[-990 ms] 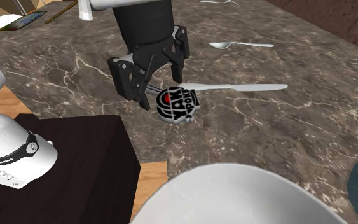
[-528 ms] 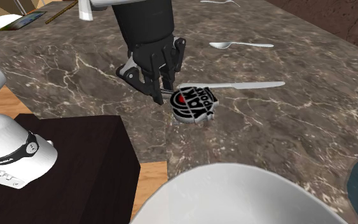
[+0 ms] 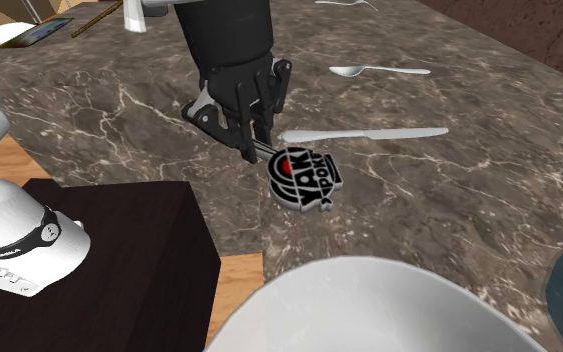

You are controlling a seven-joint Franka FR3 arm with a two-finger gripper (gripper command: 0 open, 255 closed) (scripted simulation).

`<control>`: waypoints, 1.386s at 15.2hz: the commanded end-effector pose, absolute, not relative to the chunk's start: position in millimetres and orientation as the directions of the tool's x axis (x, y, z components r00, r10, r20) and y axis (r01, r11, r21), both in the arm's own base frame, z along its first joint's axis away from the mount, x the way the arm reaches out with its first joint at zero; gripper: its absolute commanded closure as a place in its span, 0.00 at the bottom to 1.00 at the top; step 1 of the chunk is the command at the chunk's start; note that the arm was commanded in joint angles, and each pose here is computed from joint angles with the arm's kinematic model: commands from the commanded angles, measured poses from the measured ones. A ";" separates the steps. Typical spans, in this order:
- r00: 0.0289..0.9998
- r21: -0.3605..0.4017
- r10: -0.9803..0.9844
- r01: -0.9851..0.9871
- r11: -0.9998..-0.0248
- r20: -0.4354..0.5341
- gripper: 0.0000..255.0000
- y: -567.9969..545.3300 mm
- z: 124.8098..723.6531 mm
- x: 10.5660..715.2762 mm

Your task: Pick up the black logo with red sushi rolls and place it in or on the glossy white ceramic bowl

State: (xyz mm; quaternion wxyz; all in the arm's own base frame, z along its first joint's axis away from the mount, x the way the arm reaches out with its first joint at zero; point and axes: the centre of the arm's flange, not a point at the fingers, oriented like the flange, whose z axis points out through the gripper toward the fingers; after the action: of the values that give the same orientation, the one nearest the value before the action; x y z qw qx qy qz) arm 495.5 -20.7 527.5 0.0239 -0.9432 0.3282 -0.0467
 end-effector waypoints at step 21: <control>0.781 -0.075 -0.621 -0.616 -0.784 0.072 1.00 -20.6 639.9 495.7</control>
State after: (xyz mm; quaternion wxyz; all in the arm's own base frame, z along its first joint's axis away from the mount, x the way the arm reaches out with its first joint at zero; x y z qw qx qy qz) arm 496.1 -20.1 635.0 0.0238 -0.9433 0.3277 -0.0464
